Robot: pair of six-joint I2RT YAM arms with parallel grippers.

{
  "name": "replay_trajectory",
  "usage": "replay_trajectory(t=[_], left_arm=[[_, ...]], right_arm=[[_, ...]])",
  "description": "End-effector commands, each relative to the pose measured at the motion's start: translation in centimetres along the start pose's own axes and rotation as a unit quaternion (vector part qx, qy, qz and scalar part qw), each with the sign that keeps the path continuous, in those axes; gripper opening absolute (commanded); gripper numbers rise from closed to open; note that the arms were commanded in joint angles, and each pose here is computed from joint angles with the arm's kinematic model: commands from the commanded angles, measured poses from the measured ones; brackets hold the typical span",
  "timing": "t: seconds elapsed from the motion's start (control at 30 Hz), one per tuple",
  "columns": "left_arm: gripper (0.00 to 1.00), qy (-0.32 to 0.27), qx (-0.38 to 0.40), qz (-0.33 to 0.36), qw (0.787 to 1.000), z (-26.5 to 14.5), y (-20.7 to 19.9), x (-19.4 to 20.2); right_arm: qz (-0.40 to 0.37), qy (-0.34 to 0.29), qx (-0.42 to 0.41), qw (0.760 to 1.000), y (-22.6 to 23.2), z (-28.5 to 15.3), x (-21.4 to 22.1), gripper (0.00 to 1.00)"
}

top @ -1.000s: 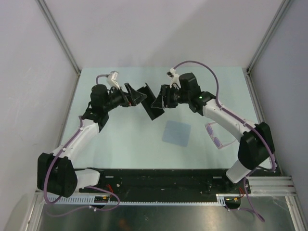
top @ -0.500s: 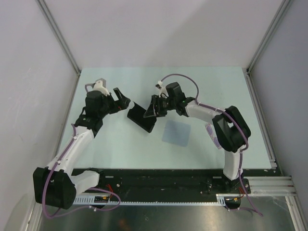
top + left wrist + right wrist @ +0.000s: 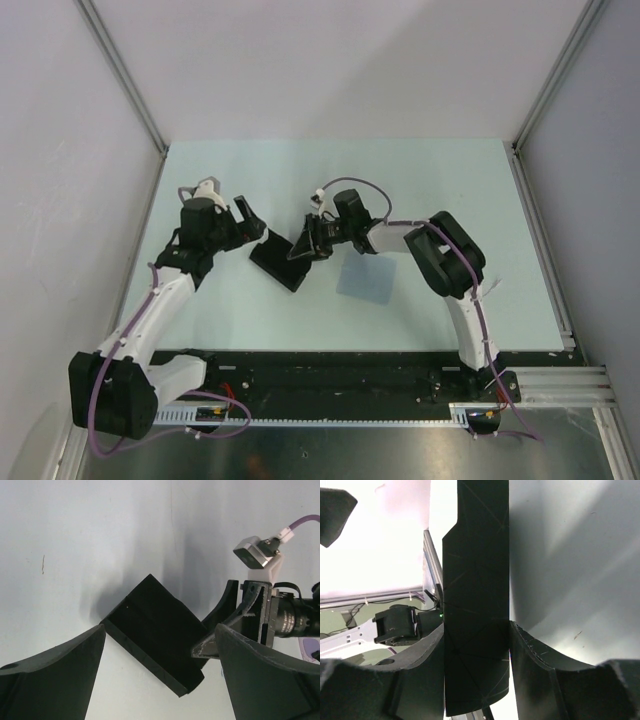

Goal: Organize the sunglasses

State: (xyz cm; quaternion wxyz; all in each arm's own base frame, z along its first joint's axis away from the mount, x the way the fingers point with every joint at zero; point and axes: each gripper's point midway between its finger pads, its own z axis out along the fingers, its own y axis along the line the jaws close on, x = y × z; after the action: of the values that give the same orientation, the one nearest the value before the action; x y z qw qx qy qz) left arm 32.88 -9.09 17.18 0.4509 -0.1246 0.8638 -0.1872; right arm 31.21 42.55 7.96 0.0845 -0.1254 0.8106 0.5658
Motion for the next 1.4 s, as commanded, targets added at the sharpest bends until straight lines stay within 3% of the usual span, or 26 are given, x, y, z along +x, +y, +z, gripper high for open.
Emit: replay_trajectory(t=[0.0, 0.13, 0.2, 0.4, 0.6, 0.93, 1.17, 1.37], left_arm=[[0.96, 0.012, 0.01, -0.011, 1.0, -0.3, -0.1, 0.8], [0.97, 0.022, 0.011, -0.011, 1.0, -0.1, 0.0, 1.4], [0.97, 0.028, 0.012, -0.012, 0.999, 0.1, 0.0, 1.7], [0.99, 0.048, 0.005, -0.014, 0.999, 0.7, 0.5, 2.9], [0.99, 0.068, -0.007, -0.015, 0.998, 1.6, 1.2, 3.9], [0.99, 0.072, -0.009, -0.012, 0.997, 1.8, 1.5, 4.3], [1.0, 0.053, 0.002, -0.01, 0.999, 1.1, 0.9, 3.3], [1.0, 0.046, 0.018, -0.006, 0.999, 0.6, 0.1, 2.7]], right_arm=[[0.014, 0.001, -0.059, 0.998, 0.3, 0.0, -1.0, 0.0], [0.011, -0.002, -0.042, 0.999, -0.8, 0.0, -1.0, 0.08], [0.016, -0.001, -0.033, 0.999, -1.3, 0.0, -0.8, 0.21], [0.008, -0.005, -0.008, 1.0, -1.7, -0.2, -0.8, 0.46], [-0.016, -0.003, 0.015, 1.0, -1.8, -0.3, -0.4, 0.64], [-0.067, -0.027, 0.084, 0.994, -0.6, -1.8, -0.9, 0.76], [-0.083, -0.083, 0.21, 0.971, -2.9, -4.9, -3.0, 0.94], [-0.098, -0.122, 0.256, 0.954, -2.4, -7.6, -4.7, 0.98]])
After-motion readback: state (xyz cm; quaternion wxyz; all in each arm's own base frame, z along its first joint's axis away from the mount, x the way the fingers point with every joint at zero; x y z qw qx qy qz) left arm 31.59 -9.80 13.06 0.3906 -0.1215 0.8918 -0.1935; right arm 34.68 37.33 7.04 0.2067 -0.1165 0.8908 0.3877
